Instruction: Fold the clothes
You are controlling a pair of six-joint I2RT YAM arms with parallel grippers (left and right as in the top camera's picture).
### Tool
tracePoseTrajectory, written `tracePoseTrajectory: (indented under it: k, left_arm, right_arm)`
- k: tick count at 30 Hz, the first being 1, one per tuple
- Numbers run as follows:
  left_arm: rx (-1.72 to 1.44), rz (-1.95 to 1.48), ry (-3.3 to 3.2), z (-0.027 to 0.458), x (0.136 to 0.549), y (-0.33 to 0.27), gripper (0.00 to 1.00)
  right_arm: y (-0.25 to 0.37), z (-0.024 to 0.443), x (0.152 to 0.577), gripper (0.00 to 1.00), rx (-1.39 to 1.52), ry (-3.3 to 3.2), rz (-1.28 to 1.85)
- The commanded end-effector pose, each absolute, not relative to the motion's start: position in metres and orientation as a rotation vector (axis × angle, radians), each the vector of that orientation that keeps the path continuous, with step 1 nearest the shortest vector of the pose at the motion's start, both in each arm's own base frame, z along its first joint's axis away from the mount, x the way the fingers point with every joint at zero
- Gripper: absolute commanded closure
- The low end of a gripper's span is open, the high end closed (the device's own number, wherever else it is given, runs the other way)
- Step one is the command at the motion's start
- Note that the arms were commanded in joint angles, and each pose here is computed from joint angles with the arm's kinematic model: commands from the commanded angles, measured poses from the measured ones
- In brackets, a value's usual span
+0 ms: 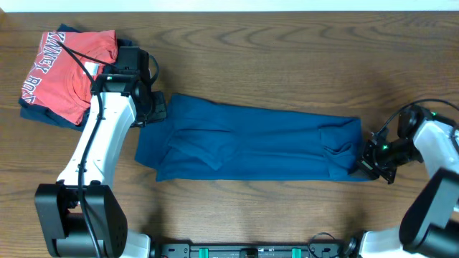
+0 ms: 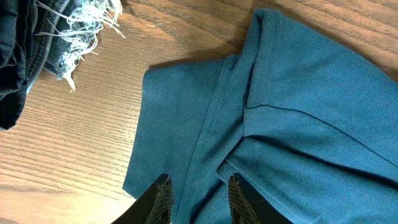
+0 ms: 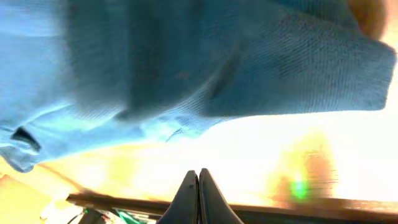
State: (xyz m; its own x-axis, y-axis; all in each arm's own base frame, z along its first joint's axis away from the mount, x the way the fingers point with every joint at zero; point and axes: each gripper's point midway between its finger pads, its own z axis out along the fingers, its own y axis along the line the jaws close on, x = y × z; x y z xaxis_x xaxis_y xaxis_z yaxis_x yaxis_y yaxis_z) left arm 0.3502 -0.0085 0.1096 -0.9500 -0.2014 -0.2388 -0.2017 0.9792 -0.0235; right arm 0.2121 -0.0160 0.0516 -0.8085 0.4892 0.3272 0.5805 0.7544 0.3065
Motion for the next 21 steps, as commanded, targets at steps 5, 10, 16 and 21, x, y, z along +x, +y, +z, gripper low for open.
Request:
tracePoseTrajectory:
  k: [5, 10, 16, 21]
  left_arm:
    - [-0.293, 0.004, 2.857, 0.119, 0.353, -0.006, 0.68]
    - [-0.294, 0.004, 2.856, 0.119, 0.353, -0.006, 0.68]
    - [-0.293, 0.000, 2.840, 0.120, 0.357, -0.006, 0.68]
    - [-0.293, 0.000, 2.840, 0.120, 0.357, -0.006, 0.67]
  right_arm:
    - [-0.043, 0.073, 0.240, 0.67, -0.904, -2.982, -0.518]
    - [-0.065, 0.076, 0.254, 0.38, -0.922, -3.088, -0.504]
    - [-0.056, 0.066, 0.268, 0.40, -0.783, -3.143, -0.577]
    - [-0.030, 0.071, 0.276, 0.40, -0.558, -3.183, -0.739]
